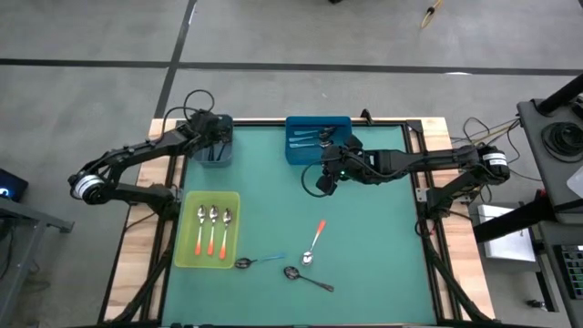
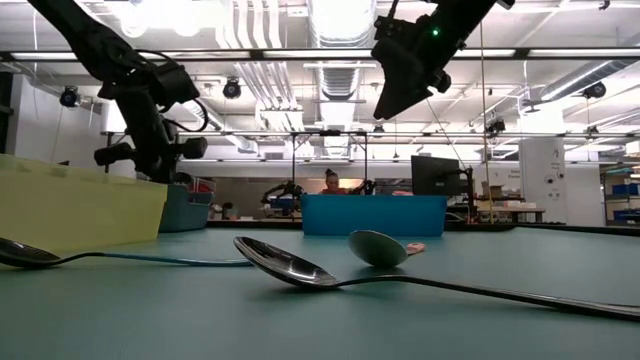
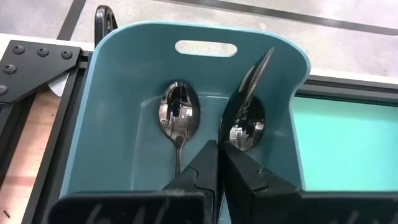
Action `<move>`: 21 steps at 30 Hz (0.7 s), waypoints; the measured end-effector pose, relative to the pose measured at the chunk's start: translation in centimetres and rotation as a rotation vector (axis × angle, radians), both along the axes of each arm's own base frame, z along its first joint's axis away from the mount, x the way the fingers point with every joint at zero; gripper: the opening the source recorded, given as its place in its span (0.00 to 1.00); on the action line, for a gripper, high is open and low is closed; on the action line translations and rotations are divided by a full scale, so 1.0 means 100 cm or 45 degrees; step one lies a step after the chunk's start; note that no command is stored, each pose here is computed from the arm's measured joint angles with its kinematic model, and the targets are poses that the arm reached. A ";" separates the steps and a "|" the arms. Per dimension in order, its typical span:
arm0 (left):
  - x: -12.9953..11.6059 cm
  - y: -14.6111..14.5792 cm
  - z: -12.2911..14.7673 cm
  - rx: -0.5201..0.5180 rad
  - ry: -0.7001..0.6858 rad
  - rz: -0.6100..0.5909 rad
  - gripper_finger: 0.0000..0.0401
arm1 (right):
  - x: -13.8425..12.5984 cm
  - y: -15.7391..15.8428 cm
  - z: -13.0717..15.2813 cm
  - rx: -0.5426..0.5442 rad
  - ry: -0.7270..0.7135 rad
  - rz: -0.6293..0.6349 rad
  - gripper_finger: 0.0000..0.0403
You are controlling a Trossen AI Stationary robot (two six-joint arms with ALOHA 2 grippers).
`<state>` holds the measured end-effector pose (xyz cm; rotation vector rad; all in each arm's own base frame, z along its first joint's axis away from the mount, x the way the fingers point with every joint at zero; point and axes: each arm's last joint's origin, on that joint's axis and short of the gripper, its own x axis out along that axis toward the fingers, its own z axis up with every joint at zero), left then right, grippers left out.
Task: Sort silverware by color (type)
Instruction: Put the black spoon into the blue bin
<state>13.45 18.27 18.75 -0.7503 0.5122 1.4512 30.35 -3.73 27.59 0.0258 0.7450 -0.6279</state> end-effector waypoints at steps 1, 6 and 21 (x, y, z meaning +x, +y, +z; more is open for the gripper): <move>0.000 0.000 0.000 0.000 0.000 0.000 0.00 | 0.000 0.000 0.000 0.000 0.000 0.000 0.34; 0.000 0.000 0.000 -0.002 0.002 0.000 0.00 | 0.000 0.000 0.000 0.000 0.000 0.000 0.35; 0.002 0.003 -0.011 -0.059 0.049 0.004 0.00 | 0.000 0.000 0.000 0.000 0.002 0.000 0.38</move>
